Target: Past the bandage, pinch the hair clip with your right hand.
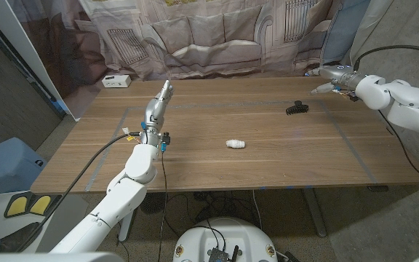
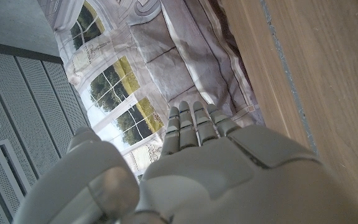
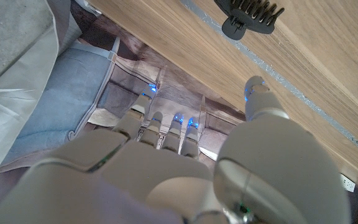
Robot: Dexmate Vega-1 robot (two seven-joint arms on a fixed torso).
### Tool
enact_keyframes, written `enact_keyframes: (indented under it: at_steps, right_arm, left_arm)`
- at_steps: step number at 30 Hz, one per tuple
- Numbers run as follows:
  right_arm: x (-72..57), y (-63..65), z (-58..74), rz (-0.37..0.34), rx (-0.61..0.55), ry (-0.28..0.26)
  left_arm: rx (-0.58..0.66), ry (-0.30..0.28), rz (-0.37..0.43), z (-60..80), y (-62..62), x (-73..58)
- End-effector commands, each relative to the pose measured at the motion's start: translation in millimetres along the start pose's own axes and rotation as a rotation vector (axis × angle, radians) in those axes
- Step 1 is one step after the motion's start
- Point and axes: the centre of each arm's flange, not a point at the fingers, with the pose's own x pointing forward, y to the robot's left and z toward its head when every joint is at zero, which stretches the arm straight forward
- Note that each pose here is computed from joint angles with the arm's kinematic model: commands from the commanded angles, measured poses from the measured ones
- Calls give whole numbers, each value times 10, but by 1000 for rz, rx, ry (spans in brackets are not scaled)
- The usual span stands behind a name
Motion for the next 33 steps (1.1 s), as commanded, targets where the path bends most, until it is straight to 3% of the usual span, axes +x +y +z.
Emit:
enact_keyframes:
  at_steps: [1, 13, 33]
  right_arm:
    - [101, -29, -60, 69, -1, 2]
    - [248, 50, 5, 127, -35, -9]
    - [463, 142, 143, 235, -83, -37]
  left_arm:
    - [2, 6, 8, -34, -13, -41]
    - [2, 21, 11, -64, -80, -57]
    - [-3, 18, 26, -98, -81, -111]
